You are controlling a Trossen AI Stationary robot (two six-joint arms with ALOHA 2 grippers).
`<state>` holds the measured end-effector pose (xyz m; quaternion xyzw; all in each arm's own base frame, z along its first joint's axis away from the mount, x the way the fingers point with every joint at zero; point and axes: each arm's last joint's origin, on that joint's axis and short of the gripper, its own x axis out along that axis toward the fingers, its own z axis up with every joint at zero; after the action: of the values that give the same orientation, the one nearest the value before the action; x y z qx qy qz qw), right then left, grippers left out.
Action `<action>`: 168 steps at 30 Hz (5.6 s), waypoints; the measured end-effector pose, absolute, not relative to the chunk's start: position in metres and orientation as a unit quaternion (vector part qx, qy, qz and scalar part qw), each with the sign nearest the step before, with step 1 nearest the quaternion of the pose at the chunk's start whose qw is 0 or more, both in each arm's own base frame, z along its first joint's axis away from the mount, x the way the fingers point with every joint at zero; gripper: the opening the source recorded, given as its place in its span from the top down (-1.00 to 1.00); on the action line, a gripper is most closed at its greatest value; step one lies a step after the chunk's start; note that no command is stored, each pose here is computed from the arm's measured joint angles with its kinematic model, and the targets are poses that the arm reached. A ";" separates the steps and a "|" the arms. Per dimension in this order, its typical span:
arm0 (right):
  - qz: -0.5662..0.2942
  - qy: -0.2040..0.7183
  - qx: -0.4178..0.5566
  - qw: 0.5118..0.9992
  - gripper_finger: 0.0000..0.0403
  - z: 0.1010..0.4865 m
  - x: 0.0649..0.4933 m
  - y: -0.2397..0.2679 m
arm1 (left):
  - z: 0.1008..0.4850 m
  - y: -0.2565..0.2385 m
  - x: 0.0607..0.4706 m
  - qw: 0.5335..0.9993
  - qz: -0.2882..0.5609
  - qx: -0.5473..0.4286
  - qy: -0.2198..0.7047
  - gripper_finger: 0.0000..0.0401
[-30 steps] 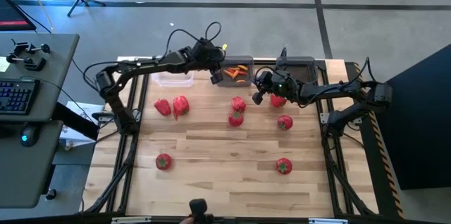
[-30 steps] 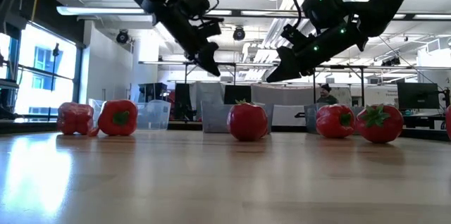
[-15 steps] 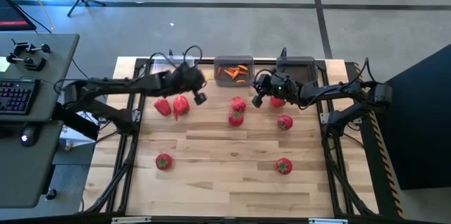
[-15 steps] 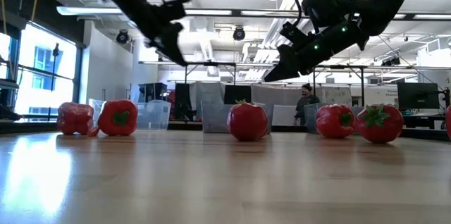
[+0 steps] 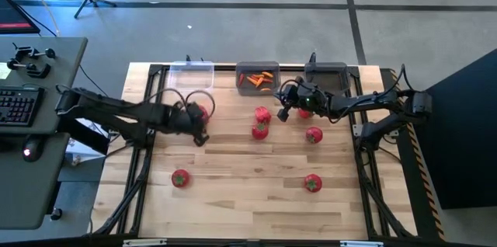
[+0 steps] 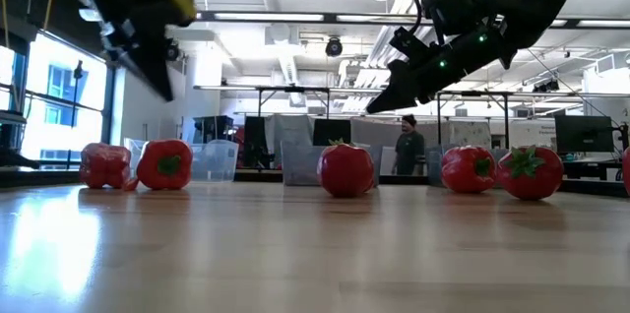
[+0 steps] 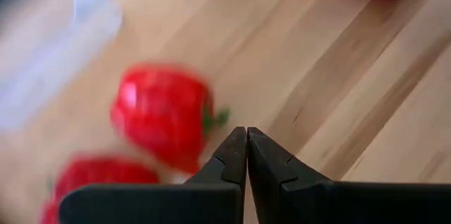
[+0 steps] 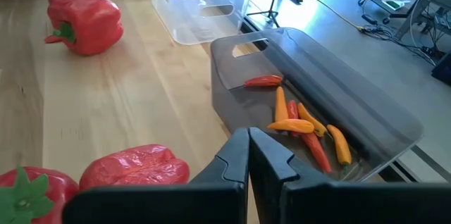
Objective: Sort produce into baskets
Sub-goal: Put the orange chili pepper into the left black bin, then put the bell pepper into the transparent bin
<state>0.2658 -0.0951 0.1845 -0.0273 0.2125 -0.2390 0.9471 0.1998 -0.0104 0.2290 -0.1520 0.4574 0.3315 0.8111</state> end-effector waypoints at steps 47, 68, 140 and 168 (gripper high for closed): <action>-0.236 0.213 -0.051 0.947 1.00 0.185 0.266 -0.096 | 0.127 0.016 0.185 0.655 0.483 -0.363 0.454 0.49; -0.235 0.213 -0.052 0.947 1.00 0.186 0.266 -0.096 | 0.169 -0.002 0.175 0.708 0.345 -0.356 0.503 1.00; -0.241 0.236 -0.014 0.941 1.00 0.180 0.263 -0.095 | 0.175 0.226 0.354 0.927 0.162 -0.006 0.339 0.97; -0.247 0.240 -0.010 0.939 1.00 0.179 0.262 -0.099 | 0.226 0.086 0.253 0.914 0.012 0.092 0.394 0.99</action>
<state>0.2618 -0.0985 0.1791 -0.0103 0.2399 -0.2470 0.9388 0.2533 0.0864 0.2264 0.0923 0.3943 0.0119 0.9143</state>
